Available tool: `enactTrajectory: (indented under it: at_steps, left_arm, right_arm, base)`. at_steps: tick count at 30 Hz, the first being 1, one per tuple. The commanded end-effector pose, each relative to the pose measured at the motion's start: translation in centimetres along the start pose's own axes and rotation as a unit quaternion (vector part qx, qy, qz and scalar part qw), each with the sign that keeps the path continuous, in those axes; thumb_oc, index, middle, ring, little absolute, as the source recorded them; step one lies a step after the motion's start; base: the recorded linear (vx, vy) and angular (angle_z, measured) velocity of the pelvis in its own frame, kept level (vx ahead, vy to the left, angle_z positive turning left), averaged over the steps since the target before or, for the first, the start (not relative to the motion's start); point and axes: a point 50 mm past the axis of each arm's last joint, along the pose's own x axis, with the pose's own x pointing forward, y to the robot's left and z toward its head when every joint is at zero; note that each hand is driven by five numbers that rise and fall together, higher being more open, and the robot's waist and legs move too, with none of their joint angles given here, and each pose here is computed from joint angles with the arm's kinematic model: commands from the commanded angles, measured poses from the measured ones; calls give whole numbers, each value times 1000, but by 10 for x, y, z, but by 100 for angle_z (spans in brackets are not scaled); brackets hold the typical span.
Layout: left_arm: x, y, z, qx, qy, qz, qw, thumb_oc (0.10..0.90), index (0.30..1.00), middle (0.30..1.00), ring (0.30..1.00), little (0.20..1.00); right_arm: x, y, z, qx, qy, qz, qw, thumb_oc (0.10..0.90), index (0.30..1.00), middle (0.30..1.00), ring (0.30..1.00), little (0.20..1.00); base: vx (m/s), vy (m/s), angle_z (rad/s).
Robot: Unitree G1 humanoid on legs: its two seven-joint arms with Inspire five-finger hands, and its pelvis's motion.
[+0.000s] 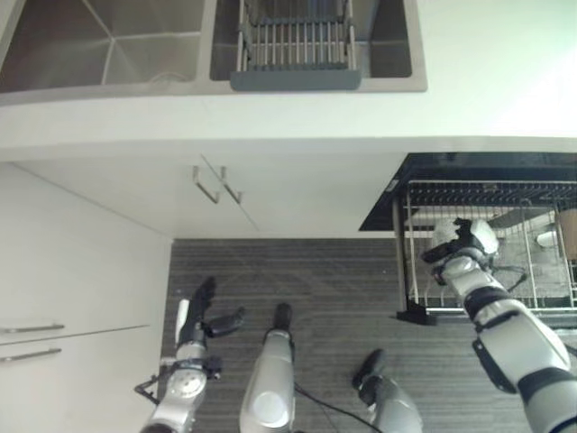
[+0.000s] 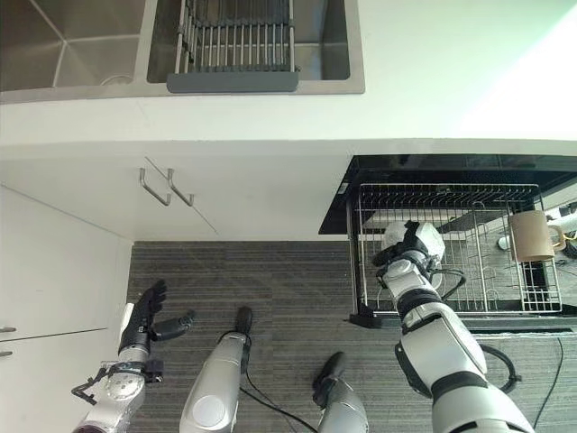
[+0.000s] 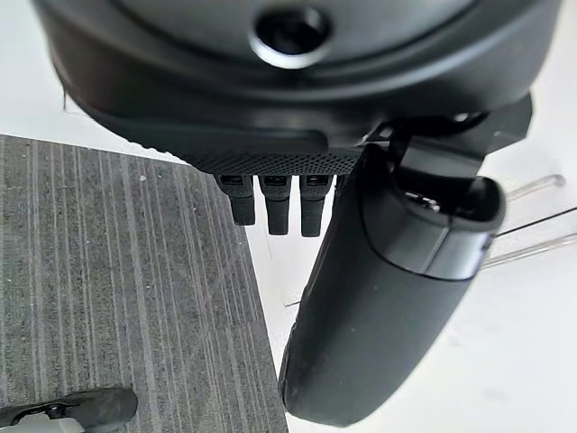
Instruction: Place the dishes in the dishwasher.
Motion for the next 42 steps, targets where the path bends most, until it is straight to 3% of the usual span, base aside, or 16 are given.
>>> enactTrajectory:
  at_steps: [1,11,19,21,22,25,32,33,36,40,42]
  left_arm:
    - [3,20,17,-8,-44,10,999,800,900,900,900,900]
    - [2,31,11,13,-27,-3,1000,800,900,900,900,900]
    - [-10,54,-8,39,15,15,999,800,900,900,900,900]
    - [-18,59,-19,48,39,18,998,800,900,900,900,900]
    - [-21,61,-24,54,51,15,997,800,900,900,900,900]
    - [-29,59,-37,60,70,10,996,800,900,900,900,900]
    - [-40,51,-54,39,96,18,994,800,900,900,900,900]
    - [-46,46,-62,35,112,14,993,800,900,900,900,900]
    - [-49,41,-67,31,119,14,992,800,900,900,900,900]
    - [-53,30,-73,18,129,13,991,800,900,900,900,900]
    - [-54,27,-75,16,135,10,991,800,900,900,900,900]
  right_arm:
    - [5,-24,23,14,-45,4,999,800,900,900,900,900]
    - [1,-28,42,11,-149,73,986,800,900,900,900,900]
    - [-4,-80,22,114,-197,85,970,800,900,900,900,900]
    - [-9,-92,-1,156,-170,117,966,800,900,900,900,900]
    - [-13,-97,-6,218,-169,133,952,800,900,900,900,900]
    - [-21,-100,-21,302,-174,137,927,800,900,900,900,900]
    - [-43,-97,-34,423,-193,145,873,800,900,900,900,900]
    - [-51,-96,-45,474,-190,126,851,800,900,900,900,900]
    - [-52,-97,-57,509,-174,112,836,800,900,900,900,900]
    - [-54,-98,-86,639,-132,29,758,800,900,900,900,900]
    - [-55,-92,-97,661,-107,7,743,800,900,900,900,900]
  base:
    - [0,0,0]
    - [-5,-15,-2]
    - [3,-11,-7]
    - [65,-8,-23]
    - [50,2,-11]
    - [59,32,-27]
    - [24,78,-34]
    - [42,75,-40]
    - [35,54,-42]
    - [47,33,-17]
    - [12,12,-11]
